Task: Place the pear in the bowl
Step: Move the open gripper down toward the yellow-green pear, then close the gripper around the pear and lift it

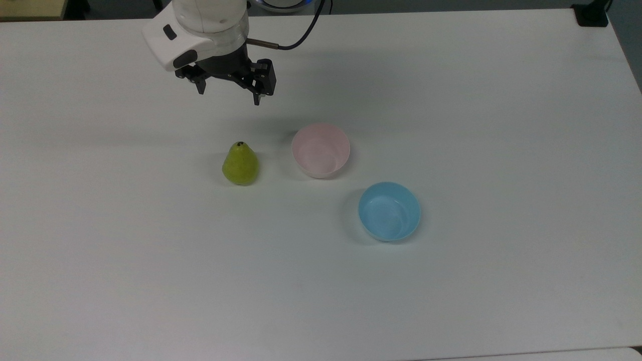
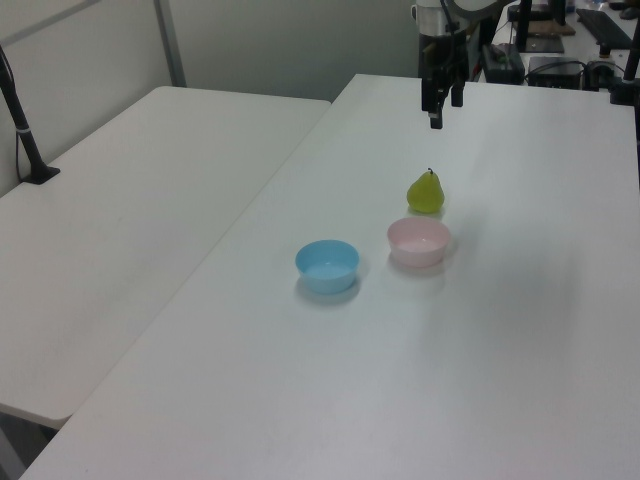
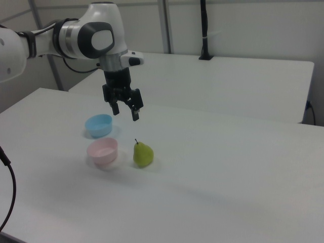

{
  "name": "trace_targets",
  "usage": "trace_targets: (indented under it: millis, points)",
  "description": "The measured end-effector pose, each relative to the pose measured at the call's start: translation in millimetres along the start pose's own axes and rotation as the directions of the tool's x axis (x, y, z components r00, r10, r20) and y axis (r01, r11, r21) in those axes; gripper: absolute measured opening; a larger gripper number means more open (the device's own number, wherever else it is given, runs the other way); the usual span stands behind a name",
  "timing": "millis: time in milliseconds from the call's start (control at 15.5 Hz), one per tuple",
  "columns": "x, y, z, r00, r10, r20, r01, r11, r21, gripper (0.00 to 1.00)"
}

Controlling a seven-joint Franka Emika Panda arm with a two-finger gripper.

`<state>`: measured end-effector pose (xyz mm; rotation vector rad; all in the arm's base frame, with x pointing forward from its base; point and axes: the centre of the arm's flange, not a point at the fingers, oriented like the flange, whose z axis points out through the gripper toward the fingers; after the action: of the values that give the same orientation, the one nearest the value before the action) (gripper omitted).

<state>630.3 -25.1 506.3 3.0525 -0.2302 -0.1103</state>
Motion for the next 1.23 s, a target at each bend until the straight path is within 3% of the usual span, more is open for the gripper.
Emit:
trace_targets:
  millis: [776, 1229]
  points:
    - [-2, 13, -7, 1.000, -0.014, -0.011, 0.014, 1.000, 0.006, 1.00]
    - [21, -3, 58, 0.993, -0.112, 0.039, 0.112, 0.994, 0.003, 1.00]
